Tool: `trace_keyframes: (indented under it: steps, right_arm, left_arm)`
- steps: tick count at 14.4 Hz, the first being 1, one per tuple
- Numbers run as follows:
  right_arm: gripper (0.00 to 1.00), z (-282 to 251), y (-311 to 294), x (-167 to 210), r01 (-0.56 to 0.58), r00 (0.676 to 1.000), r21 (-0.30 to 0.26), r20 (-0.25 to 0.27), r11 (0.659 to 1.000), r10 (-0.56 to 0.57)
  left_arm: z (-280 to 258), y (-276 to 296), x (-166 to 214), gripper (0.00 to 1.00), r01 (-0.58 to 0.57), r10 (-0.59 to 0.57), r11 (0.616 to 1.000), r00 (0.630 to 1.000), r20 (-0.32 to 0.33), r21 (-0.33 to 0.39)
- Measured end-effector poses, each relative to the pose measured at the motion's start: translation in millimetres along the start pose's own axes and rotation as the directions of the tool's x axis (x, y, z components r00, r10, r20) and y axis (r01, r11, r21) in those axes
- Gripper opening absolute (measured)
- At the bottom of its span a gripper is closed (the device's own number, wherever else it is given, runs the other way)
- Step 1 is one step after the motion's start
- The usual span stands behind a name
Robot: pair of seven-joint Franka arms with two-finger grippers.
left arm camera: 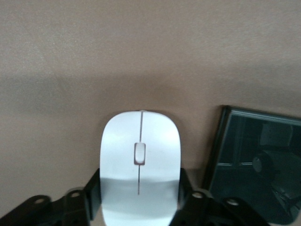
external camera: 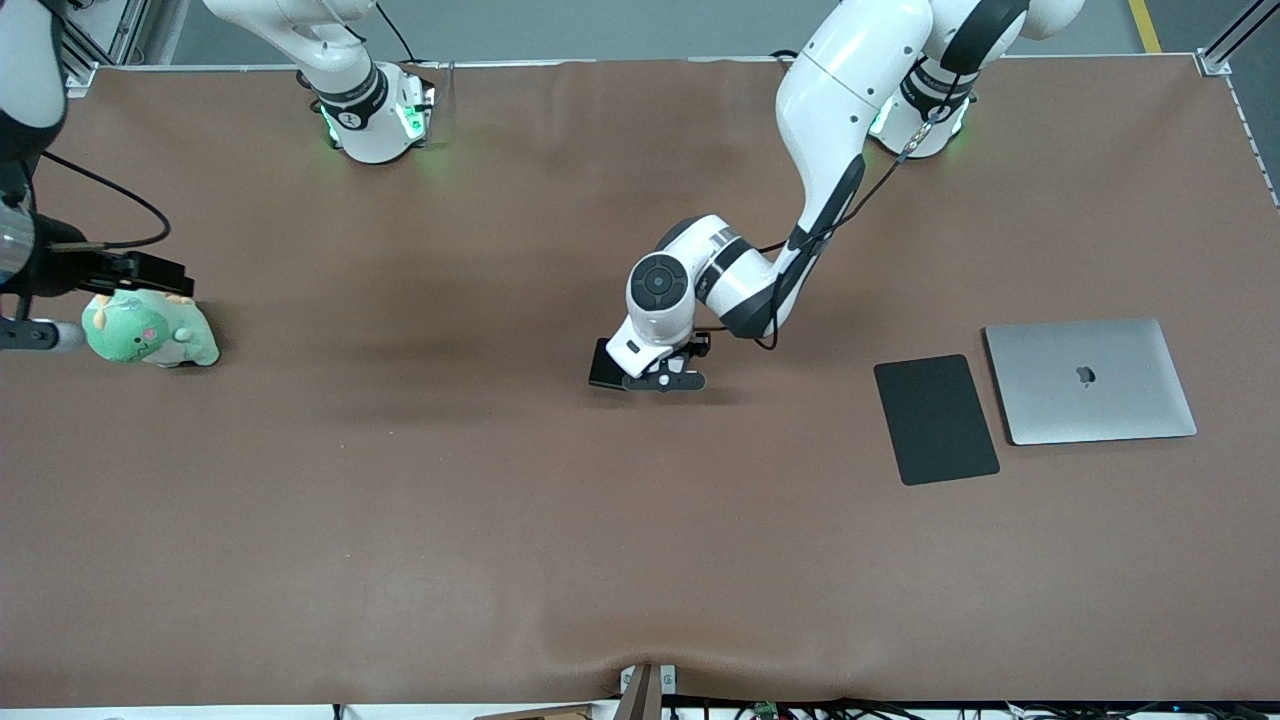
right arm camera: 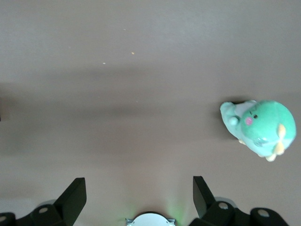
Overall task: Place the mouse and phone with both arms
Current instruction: 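Grasp the white mouse with the left gripper while the right gripper reaches the phone, then carry the mouse to the black pad with the left gripper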
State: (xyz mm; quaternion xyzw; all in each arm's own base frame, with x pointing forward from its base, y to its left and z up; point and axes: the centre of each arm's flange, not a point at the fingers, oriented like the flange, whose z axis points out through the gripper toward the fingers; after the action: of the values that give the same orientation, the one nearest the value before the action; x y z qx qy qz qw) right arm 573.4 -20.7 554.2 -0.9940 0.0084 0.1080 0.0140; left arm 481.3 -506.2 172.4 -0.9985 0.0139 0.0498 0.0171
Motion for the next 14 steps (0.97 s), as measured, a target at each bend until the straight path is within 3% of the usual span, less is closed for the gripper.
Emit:
trace_keyframes:
  steps: [3, 6, 10, 12, 14]
  right_arm:
    - [1.00, 10.7, -22.0, 11.5, 0.021, 1.000, 0.037, -0.005, 0.999, -0.021]
    - [1.00, 27.6, -49.0, 25.0, -0.008, 1.000, 0.042, 0.004, 0.999, 0.008]
    - [1.00, 43.2, -105.7, 33.6, -0.015, 1.000, 0.047, -0.003, 0.999, 0.015]
    - [1.00, 51.0, -132.9, 37.0, -0.014, 1.000, 0.052, -0.013, 0.999, 0.014]
    - [1.00, 61.4, -158.6, 40.4, -0.001, 1.000, 0.062, -0.017, 0.998, 0.002]
  left_arm:
    - [-11.6, -11.1, 7.0, 0.61, 0.023, -0.023, 0.999, 1.000, 0.015, 0.032]
    - [-65.4, -56.7, 41.9, 0.61, 0.087, -0.087, 0.994, 0.996, -0.006, 0.062]
    - [-119.4, -178.1, 101.8, 0.61, 0.178, -0.171, 0.972, 0.984, -0.053, 0.152]
    - [-111.7, -247.3, 123.9, 0.61, 0.200, -0.193, 0.958, 0.980, -0.056, 0.205]
    - [-92.8, -306.0, 136.2, 0.61, 0.222, -0.218, 0.953, 0.975, -0.044, 0.205]
